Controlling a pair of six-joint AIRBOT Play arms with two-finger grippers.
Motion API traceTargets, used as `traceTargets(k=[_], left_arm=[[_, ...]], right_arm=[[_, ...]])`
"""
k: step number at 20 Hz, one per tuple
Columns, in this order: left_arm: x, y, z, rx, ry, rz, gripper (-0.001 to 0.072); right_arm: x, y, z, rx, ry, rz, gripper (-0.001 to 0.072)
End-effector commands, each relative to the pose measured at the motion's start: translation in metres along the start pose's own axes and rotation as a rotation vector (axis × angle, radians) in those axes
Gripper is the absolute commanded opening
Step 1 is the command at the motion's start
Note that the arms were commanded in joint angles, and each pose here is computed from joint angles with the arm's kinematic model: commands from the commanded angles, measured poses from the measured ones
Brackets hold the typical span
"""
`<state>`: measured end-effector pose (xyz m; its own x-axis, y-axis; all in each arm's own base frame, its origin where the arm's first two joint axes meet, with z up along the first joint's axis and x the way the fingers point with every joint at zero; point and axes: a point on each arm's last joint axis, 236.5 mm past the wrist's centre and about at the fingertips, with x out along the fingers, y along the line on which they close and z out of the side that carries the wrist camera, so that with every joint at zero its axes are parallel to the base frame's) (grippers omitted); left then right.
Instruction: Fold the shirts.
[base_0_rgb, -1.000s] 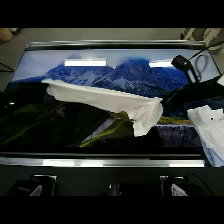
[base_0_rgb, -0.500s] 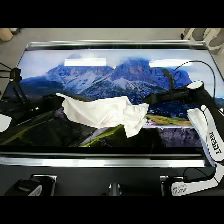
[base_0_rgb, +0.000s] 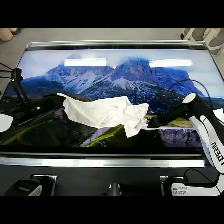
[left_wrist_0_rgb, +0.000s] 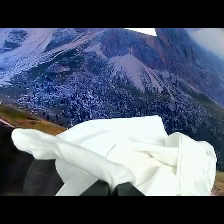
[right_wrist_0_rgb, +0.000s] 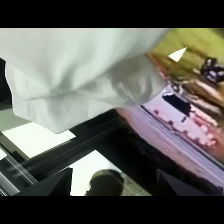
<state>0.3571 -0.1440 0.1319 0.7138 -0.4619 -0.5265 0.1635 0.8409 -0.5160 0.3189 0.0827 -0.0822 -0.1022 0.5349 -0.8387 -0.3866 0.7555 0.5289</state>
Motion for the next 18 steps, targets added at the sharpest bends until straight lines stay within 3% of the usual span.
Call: traceTargets(k=[1, 7, 12, 13, 14, 18], left_arm=[[-0.001, -0.001, 0.001, -0.001, -0.003, -0.002, 0.0028], [-0.006, -0.011, 0.004, -0.029, -0.019, -0.037, 0.0028], [-0.009, -0.012, 0.006, -0.025, -0.029, -0.041, 0.0028], [-0.010, -0.013, 0.006, -0.025, -0.029, -0.041, 0.0028], [-0.010, -0.013, 0.007, -0.022, -0.031, -0.041, 0.0028], [-0.038, -0.028, 0.049, 0.064, -0.144, -0.052, 0.0027]], right_arm=[[0.030, 0.015, -0.004, -0.001, 0.015, -0.006, 0.0559], [0.054, 0.043, 0.017, 0.025, -0.008, -0.012, 0.0544], [0.071, 0.063, 0.020, 0.010, 0.013, -0.033, 0.0461], [0.074, 0.067, 0.021, -0.011, 0.018, -0.042, 0.0269], [0.078, 0.069, 0.023, -0.028, 0.013, -0.052, 0.0008], [0.042, 0.084, 0.040, -0.158, -0.036, -0.044, 0.0013]])
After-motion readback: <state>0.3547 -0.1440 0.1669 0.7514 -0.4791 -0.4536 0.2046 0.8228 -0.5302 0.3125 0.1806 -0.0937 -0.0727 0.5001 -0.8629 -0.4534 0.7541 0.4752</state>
